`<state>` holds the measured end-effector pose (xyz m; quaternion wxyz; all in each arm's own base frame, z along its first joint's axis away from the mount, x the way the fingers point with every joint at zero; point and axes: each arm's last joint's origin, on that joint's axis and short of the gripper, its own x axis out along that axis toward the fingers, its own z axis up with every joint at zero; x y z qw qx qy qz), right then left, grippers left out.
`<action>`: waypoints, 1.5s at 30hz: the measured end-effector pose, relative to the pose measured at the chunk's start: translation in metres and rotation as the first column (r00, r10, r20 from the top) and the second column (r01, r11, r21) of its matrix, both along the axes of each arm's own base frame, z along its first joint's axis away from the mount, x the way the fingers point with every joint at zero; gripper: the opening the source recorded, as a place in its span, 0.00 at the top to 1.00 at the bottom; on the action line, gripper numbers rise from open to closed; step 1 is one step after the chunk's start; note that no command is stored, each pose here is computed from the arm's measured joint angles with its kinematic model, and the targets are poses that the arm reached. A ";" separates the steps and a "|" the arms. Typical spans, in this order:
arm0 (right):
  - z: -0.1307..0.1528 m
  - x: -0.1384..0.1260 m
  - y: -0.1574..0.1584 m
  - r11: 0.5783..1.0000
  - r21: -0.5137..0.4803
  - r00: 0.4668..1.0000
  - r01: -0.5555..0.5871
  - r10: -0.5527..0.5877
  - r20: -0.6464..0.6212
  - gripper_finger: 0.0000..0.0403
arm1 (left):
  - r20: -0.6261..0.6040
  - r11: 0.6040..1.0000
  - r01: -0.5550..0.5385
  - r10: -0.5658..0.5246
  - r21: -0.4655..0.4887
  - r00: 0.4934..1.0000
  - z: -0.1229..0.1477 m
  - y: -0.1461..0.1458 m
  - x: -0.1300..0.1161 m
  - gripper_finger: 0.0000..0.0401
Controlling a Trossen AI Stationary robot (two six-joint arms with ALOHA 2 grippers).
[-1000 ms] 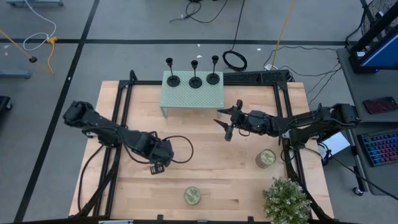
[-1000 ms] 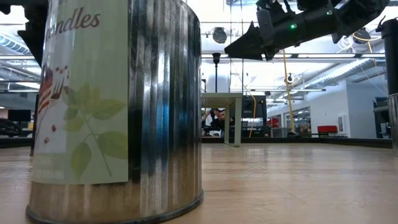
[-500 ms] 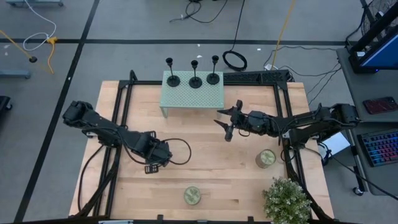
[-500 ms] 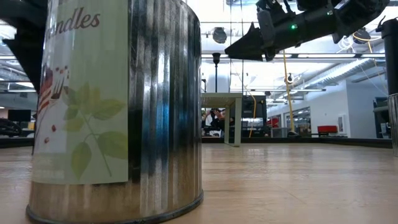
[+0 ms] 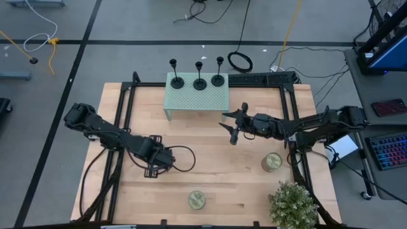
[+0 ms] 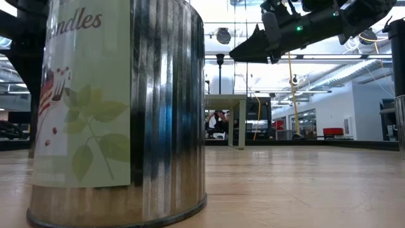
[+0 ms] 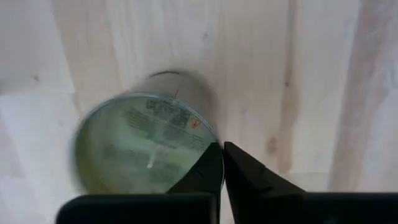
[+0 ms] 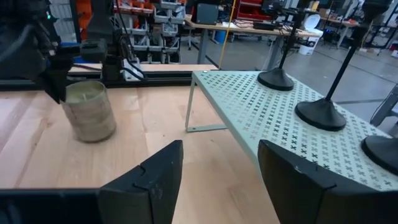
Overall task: Pick & Place candle stick holders
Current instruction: Put the scented candle on the shelf
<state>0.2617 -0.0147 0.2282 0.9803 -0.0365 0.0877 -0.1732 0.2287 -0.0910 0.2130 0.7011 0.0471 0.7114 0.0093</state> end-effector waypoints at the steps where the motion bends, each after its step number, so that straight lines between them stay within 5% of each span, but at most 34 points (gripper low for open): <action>1: 0.000 0.000 0.000 1.000 0.008 1.000 0.001 -0.001 0.004 0.50 | 0.000 1.000 0.000 0.000 0.004 1.000 0.000 0.000 0.000 0.97; 7: 0.000 0.000 0.000 1.000 0.011 1.000 0.002 -0.002 0.008 0.50 | 0.059 0.997 0.070 -0.069 -0.024 0.996 0.019 -0.004 0.010 0.98; 14: 0.002 0.000 0.000 1.000 0.009 1.000 0.001 -0.002 0.027 0.50 | 0.183 0.966 0.256 -0.257 0.030 0.949 0.082 -0.003 0.025 0.99; 18: 0.002 0.000 0.000 1.000 0.003 1.000 0.000 -0.001 0.025 0.50 | 0.189 0.961 0.270 -0.276 0.060 0.942 0.108 0.018 0.030 0.99; 22: 0.002 0.000 0.000 1.000 0.001 1.000 0.000 0.000 0.025 0.50 | 0.189 0.968 0.240 -0.251 0.077 0.950 0.123 0.055 0.035 0.99; 33: 0.002 0.000 0.000 1.000 0.001 1.000 0.000 0.000 0.025 0.50 | 0.256 0.998 -0.068 0.060 0.020 0.965 0.134 0.174 0.029 0.99; 45: 0.000 0.001 0.000 1.000 -0.003 1.000 0.001 -0.001 0.013 0.50 | 0.323 0.997 -0.071 0.068 -0.002 0.944 0.135 0.217 0.019 0.98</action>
